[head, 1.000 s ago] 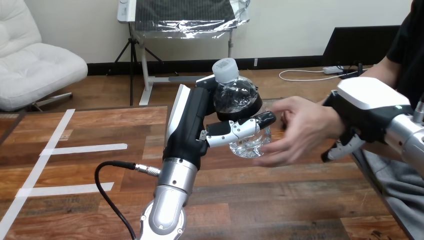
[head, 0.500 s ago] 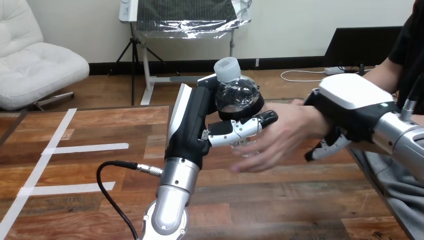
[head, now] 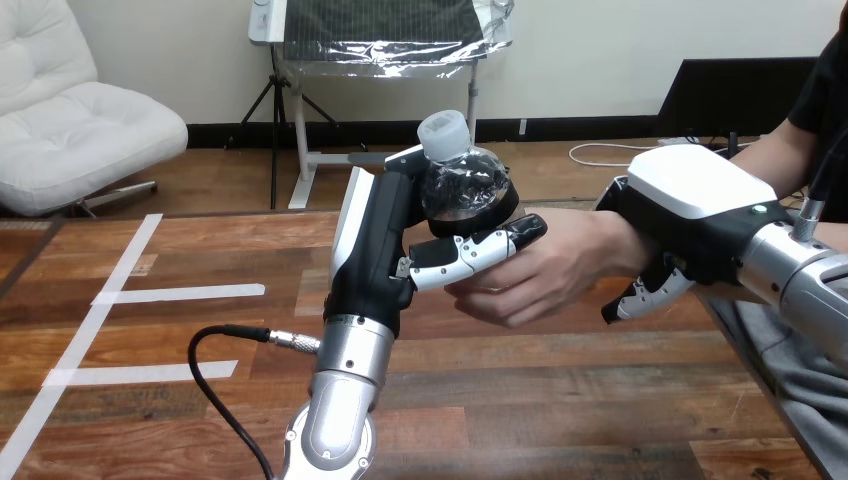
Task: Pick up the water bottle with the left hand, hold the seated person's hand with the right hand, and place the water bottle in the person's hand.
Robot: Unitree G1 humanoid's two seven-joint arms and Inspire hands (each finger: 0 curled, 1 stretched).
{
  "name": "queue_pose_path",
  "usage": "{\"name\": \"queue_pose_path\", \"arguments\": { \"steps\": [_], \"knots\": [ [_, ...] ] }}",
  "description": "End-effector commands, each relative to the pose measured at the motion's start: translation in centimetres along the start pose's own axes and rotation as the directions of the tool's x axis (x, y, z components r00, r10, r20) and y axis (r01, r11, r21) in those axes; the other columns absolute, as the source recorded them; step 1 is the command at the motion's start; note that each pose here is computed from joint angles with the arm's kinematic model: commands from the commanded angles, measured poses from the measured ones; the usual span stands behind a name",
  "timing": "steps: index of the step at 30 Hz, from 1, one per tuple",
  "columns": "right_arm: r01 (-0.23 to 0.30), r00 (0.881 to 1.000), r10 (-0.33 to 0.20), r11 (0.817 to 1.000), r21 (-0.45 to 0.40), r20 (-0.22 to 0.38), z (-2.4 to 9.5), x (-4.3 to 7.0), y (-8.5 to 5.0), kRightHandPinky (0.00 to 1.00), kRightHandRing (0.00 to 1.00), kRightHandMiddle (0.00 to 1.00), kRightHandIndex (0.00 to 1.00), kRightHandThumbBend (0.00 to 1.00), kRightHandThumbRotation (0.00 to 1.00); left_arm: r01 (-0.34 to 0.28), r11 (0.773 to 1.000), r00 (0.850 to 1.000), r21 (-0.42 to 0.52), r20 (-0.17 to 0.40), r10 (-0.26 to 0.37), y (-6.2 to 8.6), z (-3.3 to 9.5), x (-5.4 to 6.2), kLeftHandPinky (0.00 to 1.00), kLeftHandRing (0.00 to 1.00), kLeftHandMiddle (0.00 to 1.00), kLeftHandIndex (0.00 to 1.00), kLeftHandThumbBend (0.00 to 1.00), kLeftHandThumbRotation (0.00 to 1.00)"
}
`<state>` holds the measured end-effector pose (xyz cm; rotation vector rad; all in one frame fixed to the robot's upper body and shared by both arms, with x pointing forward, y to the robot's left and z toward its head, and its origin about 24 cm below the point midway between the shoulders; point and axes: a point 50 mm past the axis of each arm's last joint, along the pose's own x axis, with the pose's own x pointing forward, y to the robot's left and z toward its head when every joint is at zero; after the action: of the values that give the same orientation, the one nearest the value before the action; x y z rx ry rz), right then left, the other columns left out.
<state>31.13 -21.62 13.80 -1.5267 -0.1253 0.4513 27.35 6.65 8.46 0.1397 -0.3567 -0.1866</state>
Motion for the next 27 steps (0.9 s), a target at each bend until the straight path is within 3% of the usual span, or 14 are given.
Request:
{"name": "queue_pose_path", "arguments": {
  "steps": [1, 27],
  "knots": [
    [0.106, 0.994, -0.107, 0.994, -0.034, -0.011, -0.43, -0.3, -2.99, 0.15, 0.21, 0.29, 0.33, 0.78, 0.0, 0.019, 0.998, 0.994, -0.067, 0.11, -0.011, -1.92, 2.48, 1.75, 0.38, 0.39, 0.41, 0.48, 0.6, 0.0],
    [0.102, 0.995, -0.102, 0.994, -0.03, -0.01, -0.66, -0.37, -2.48, 0.14, 0.21, 0.28, 0.32, 0.79, 0.0, 0.019, 0.997, 0.994, -0.076, 0.109, -0.01, -2.31, 2.46, 1.61, 0.38, 0.39, 0.41, 0.48, 0.59, 0.0]
  ]
}}
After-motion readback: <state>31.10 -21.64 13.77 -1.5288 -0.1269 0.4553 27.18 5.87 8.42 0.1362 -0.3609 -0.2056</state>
